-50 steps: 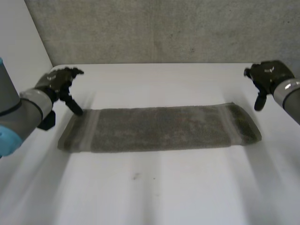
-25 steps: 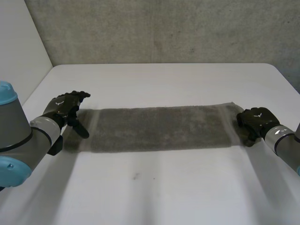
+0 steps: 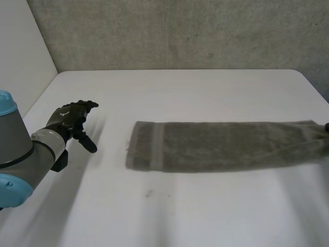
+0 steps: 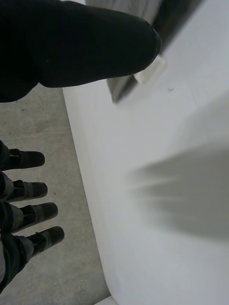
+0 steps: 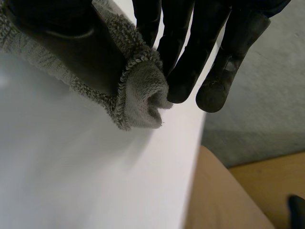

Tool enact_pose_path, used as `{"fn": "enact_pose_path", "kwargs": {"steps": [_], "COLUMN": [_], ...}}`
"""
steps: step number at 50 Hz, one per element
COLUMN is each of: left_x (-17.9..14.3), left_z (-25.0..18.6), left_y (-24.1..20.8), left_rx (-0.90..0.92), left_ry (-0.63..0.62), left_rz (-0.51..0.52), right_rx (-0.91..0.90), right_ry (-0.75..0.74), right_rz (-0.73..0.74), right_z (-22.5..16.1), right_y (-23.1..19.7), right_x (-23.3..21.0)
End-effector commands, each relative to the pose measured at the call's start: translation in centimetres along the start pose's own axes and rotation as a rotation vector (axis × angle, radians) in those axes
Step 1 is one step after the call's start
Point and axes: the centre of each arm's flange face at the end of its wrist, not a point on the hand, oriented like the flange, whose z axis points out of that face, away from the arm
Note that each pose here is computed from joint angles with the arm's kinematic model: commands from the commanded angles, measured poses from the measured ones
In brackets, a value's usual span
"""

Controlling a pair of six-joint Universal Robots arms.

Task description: Fold the towel.

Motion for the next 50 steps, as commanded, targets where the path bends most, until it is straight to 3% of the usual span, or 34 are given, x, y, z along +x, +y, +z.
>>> {"fn": "enact_pose_path", "kwargs": {"steps": [1, 3, 5, 6, 8, 11, 13, 14, 16, 19, 21, 27, 36, 41, 46, 50], "left_x": [-0.1, -0.1, -0.1, -0.1, 0.0, 0.0, 0.0, 0.0, 0.0, 0.0, 0.1, 0.1, 0.4, 1.1, 2.9, 4.1], "left_z": [0.0, 0.0, 0.0, 0.0, 0.0, -0.1, -0.2, -0.2, -0.2, -0.3, -0.3, -0.3, -0.4, -0.5, -0.6, -0.7], "left_y": [-0.1, -0.1, 0.0, 0.0, 0.0, -0.1, -0.2, -0.2, -0.2, 0.0, 0.0, 0.1, 0.0, -0.5, -1.2, -1.4], "left_rx": [0.003, 0.003, 0.001, 0.001, -0.001, 0.002, 0.005, 0.005, 0.005, 0.001, -0.001, -0.002, 0.002, 0.019, 0.05, 0.061], "left_ry": [-0.003, -0.003, -0.003, -0.003, -0.002, -0.002, -0.002, -0.002, -0.002, -0.001, -0.001, 0.001, 0.01, 0.028, 0.08, 0.113], "left_rz": [-0.001, -0.001, -0.001, 0.0, 0.0, 0.0, 0.0, 0.0, 0.0, 0.0, 0.0, 0.001, 0.004, 0.012, 0.03, 0.04], "right_rx": [0.094, 0.165, 0.317, 0.318, 0.446, 0.506, 0.613, 0.614, 0.694, 0.719, 0.743, 0.746, 0.749, 0.714, 0.563, 0.477], "right_ry": [0.049, 0.038, -0.022, -0.022, -0.098, -0.149, -0.261, -0.262, -0.375, -0.434, -0.532, -0.681, -0.683, -0.675, -0.603, -0.568], "right_rz": [-0.023, -0.028, -0.044, -0.044, -0.069, -0.091, -0.133, -0.134, -0.174, -0.193, -0.231, -0.294, -0.231, -0.06, 0.126, 0.162], "right_z": [-0.5, -1.3, -3.2, -3.2, -5.4, -6.7, -9.6, -9.6, -12.5, -13.7, -15.6, -18.3, -19.4, -20.1, -17.5, -16.5], "right_y": [-3.6, -6.2, -11.4, -11.4, -15.6, -17.4, -20.2, -20.2, -21.6, -21.7, -21.1, -18.6, -19.6, -21.5, -19.7, -17.4], "right_x": [2.2, 1.3, -2.1, -2.1, -6.0, -8.6, -14.2, -14.3, -19.9, -22.5, -27.1, -33.4, -32.4, -28.0, -21.5, -19.4]}}
